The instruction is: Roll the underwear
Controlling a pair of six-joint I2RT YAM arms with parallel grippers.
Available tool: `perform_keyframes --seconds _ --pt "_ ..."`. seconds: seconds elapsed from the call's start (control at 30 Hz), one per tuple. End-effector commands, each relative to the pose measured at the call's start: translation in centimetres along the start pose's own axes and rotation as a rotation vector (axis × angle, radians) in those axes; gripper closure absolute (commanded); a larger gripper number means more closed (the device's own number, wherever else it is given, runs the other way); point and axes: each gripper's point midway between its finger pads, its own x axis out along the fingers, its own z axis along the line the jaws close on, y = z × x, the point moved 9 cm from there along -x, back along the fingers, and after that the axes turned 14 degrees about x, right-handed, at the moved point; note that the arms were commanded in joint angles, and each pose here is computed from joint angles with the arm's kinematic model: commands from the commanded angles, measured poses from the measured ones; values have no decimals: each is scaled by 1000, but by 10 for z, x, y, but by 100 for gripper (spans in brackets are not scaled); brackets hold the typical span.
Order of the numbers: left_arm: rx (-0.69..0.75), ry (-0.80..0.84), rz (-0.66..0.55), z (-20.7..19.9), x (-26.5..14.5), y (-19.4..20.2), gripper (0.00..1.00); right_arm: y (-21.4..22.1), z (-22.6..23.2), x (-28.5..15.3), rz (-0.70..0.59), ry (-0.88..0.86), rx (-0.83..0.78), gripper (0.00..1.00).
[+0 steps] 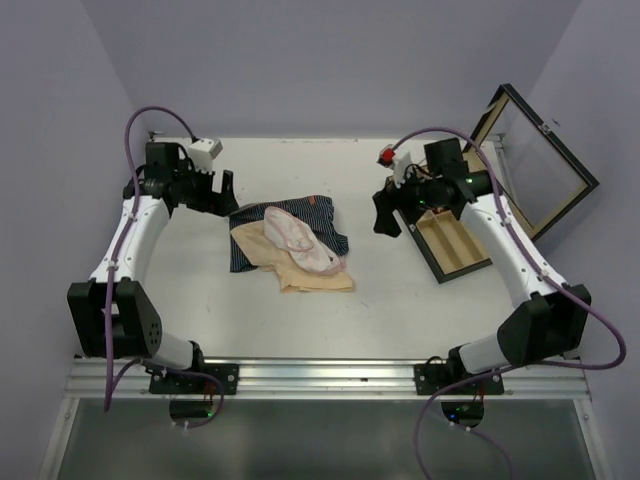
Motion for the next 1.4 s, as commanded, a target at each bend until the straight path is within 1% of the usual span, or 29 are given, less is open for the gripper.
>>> perform_keyframes --seconds 0.0,0.03,0.1,0.13,0.17,0.2,0.23,0.27,0.3,0.37,0.4,0.43,0.5,0.53,0.67,0.7,0.77,0.87,0.93,1.07,1.17,1.2,1.27,1.3,1.33,1.37 --pt "16 -24 99 10 16 17 0 -30 21 27 -31 -12 -134 3" --pt "18 -21 109 12 19 19 0 -34 38 38 -22 -29 -186 4" --pt "20 -7 119 16 27 21 0 -42 50 65 -7 -41 -250 5" --pt "25 -4 114 19 29 19 0 -49 69 77 -10 -68 -304 7" --pt "16 -5 113 21 31 19 0 -53 76 85 -11 -56 -339 8" --pt "9 -4 117 23 35 19 0 -59 80 104 -4 -60 -358 11" --pt "3 -12 112 26 36 16 0 -59 92 115 4 -78 -386 12" --pt "-7 -14 125 29 40 17 0 -61 95 123 6 -72 -396 13" --pt "-17 -17 123 31 39 14 0 -64 102 140 12 -83 -412 15" --pt "-37 -10 122 35 40 16 0 -63 107 158 27 -94 -420 18" --pt "-61 4 118 39 41 19 0 -69 112 164 9 -98 -428 19" --pt "-78 7 118 41 40 20 0 -63 114 182 42 -107 -422 19" --pt "-111 23 120 47 39 28 0 -66 119 192 40 -113 -413 19" --pt "-122 23 121 49 38 30 0 -61 119 206 65 -116 -391 20" --pt "-136 19 124 54 33 40 0 -57 122 230 79 -140 -356 23" --pt "-134 21 127 53 33 42 0 -58 124 232 78 -145 -356 28" --pt "-125 20 129 52 31 44 0 -54 123 240 97 -147 -349 34" --pt "-125 23 134 50 32 47 0 -52 124 244 108 -169 -346 49" --pt "-128 27 137 49 32 49 0 -51 127 246 118 -204 -345 52" --pt "-132 31 144 48 32 52 0 -45 131 250 163 -262 -332 55" --pt "-130 30 145 47 32 52 0 -40 130 254 182 -257 -320 57" --pt "-128 32 145 47 32 52 0 -38 129 256 192 -256 -319 62" --pt "-123 34 143 47 31 52 0 -37 128 256 198 -254 -317 66" --pt "-119 36 139 47 30 51 0 -36 128 256 200 -246 -315 75" --pt "-110 41 135 46 30 50 0 -37 128 254 198 -244 -313 79" --pt "-105 46 130 46 29 50 0 -37 128 254 199 -241 -313 89"
